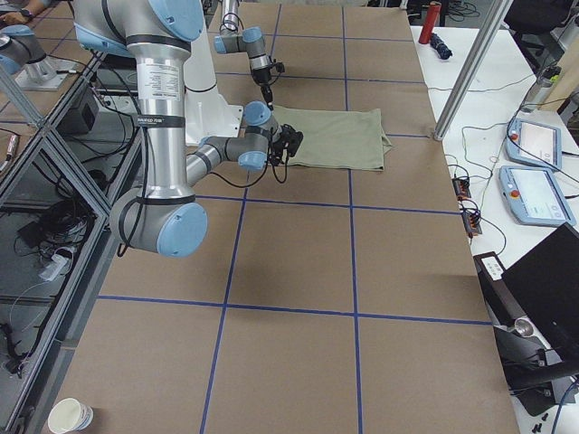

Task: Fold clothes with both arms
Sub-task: 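Move the right gripper to the near end of the shirt beside the left gripper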

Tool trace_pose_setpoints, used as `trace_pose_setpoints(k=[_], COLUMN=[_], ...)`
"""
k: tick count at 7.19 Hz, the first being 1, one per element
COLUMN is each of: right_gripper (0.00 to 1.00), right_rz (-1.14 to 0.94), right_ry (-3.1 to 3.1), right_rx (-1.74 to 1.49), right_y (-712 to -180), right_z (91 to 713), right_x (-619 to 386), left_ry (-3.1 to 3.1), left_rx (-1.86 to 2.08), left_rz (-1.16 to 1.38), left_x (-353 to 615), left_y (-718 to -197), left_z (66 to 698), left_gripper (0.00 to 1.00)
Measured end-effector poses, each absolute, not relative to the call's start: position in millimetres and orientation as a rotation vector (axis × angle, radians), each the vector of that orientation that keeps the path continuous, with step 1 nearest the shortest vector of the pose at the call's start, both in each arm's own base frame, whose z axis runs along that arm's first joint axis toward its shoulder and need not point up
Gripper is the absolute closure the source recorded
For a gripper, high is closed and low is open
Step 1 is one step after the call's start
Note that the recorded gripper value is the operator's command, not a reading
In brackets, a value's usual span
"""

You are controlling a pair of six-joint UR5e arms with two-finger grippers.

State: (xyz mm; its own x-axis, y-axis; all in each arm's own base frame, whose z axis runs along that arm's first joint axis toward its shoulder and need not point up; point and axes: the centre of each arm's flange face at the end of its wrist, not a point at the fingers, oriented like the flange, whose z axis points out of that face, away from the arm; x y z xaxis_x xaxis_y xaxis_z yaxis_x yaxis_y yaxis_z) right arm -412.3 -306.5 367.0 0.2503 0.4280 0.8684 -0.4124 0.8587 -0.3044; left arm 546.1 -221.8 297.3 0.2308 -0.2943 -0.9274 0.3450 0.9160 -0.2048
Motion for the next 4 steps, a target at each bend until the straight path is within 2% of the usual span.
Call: trace_pose_setpoints(k=[4], right_gripper=[0.00], right_rz=[0.775], right_ry=[-1.069], right_rx=[-0.097], right_y=[-268.6], right_z=[342.5], right_x=[-466.5], left_ry=[1.285], left_rx=[0.042], left_rz=[-0.439], left_x=[543.0], left_y=[-221.4], left_z=[286.7], left_gripper=[1.00])
